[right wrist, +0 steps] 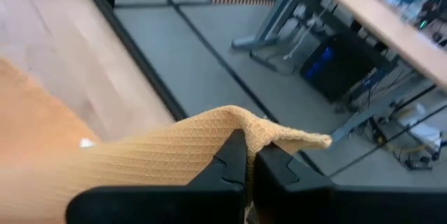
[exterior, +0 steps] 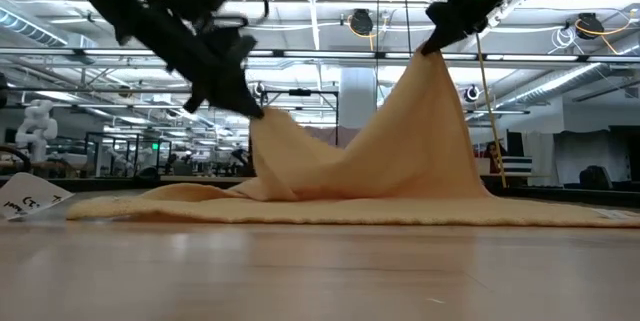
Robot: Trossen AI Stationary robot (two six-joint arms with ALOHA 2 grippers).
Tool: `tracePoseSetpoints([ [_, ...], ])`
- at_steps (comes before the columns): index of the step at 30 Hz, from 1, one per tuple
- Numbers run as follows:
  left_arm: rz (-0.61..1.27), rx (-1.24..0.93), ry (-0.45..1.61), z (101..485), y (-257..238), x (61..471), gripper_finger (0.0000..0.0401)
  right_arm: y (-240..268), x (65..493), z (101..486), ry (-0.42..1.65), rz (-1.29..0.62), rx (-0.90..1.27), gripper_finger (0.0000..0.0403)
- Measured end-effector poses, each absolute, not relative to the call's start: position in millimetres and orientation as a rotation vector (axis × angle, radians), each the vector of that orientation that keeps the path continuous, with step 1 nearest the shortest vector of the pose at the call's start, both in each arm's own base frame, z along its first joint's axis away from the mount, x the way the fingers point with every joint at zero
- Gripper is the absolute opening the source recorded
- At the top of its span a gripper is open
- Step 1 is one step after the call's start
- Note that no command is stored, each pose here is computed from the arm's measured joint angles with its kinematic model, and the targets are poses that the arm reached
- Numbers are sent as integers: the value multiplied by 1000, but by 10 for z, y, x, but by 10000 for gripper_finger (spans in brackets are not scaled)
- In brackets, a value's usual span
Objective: Roll towel
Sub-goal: Fold the yellow towel in
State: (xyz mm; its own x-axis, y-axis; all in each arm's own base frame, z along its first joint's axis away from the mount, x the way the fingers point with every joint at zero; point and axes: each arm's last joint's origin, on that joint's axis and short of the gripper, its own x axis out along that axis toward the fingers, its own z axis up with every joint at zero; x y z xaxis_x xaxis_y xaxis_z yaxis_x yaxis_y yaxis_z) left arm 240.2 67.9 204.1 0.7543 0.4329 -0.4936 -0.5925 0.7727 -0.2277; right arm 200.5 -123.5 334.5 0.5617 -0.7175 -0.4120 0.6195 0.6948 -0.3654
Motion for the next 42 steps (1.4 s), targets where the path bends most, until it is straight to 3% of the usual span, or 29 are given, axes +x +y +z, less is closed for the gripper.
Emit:
tracePoseSetpoints([
  [11,774,109,88,2986,708,2142,10,-1308,2051,3577,356,-838,-310,0],
  [20,899,324,3,3200,918,2007,10,-1466,1968,3650,260,-837,-287,0],
  [25,803,388,-69,3266,1017,1966,10,-1518,1931,3675,222,-870,-254,0],
  [42,748,284,323,2872,1040,1959,10,-1469,1888,3399,496,-775,-159,0],
])
